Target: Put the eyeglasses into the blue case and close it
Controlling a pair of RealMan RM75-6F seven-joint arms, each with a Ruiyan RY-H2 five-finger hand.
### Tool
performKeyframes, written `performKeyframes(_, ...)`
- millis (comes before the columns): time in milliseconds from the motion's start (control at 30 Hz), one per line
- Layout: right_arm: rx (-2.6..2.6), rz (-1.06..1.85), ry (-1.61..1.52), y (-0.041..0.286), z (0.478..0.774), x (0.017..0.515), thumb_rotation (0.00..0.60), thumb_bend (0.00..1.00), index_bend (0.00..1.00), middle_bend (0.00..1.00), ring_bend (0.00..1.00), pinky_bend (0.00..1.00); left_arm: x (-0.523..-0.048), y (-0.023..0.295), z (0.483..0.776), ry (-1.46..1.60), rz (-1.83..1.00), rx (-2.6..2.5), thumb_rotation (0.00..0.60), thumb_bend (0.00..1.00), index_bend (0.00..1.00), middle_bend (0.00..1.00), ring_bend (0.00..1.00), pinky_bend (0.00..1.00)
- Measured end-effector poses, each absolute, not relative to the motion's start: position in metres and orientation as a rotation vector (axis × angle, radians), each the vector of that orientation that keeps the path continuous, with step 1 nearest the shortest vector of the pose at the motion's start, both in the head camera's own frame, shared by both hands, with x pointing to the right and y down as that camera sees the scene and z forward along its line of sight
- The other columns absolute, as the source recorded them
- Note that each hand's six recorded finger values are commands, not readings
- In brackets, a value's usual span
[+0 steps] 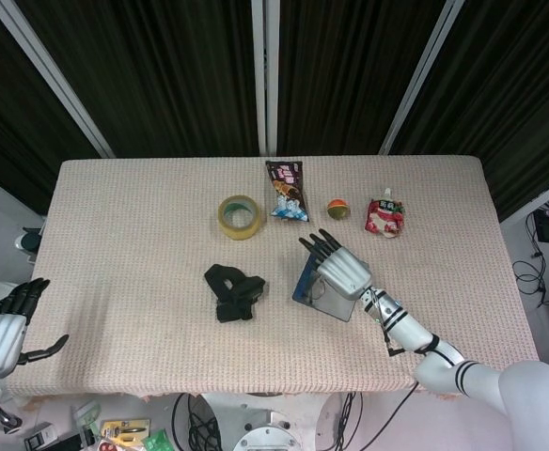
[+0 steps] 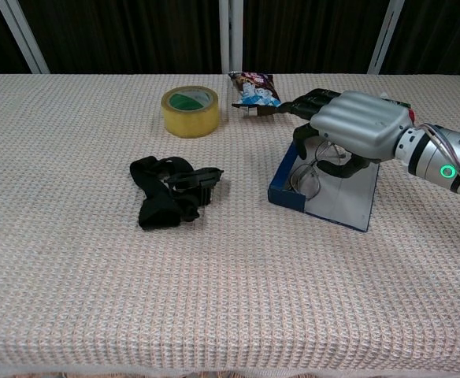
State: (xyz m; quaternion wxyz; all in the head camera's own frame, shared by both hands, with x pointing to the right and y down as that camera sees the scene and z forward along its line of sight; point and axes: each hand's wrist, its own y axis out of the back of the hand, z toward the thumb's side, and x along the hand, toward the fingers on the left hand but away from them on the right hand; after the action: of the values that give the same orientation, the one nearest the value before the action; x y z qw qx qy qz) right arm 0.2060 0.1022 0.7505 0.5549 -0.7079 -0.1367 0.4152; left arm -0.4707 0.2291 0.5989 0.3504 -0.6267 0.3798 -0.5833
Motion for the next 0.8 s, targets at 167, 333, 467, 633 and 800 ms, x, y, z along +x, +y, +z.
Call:
performKeyframes(167, -1.683, 0.943, -0.344, 0.101, 0.747, 0.204, 0.600, 0.24, 0.00, 0.00, 0.00, 0.00, -0.470, 0.228, 0.598, 0.982, -1.509, -1.623, 0.381, 0.18, 0.05, 0.08, 0.09, 0.24)
performKeyframes(333, -1.681, 0.919, -0.347, 0.102, 0.742, 0.206, 0.600, 0.22, 0.00, 0.00, 0.00, 0.00, -0.469, 0.228, 0.598, 0.983, -1.507, -1.623, 0.381, 0.18, 0.05, 0.08, 0.09, 0.24)
performKeyframes(467, -1.671, 0.919, -0.335, 0.105, 0.737, 0.218, 0.600, 0.19, 0.00, 0.00, 0.00, 0.00, -0.470, 0.229, 0.597, 0.984, -1.508, -1.624, 0.382, 0.18, 0.05, 0.08, 0.09, 0.24)
performKeyframes(633, -1.653, 0.961, -0.283, 0.113, 0.734, 0.246, 0.600, 0.16, 0.00, 0.00, 0.00, 0.00, -0.470, 0.229, 0.598, 0.986, -1.507, -1.627, 0.380, 0.18, 0.05, 0.08, 0.09, 0.24)
performKeyframes(800, -1.624, 1.005, -0.215, 0.125, 0.734, 0.273, 0.600, 0.08, 0.00, 0.00, 0.00, 0.00, -0.469, 0.231, 0.601, 0.984, -1.508, -1.637, 0.382, 0.18, 0.05, 0.08, 0.09, 0.24)
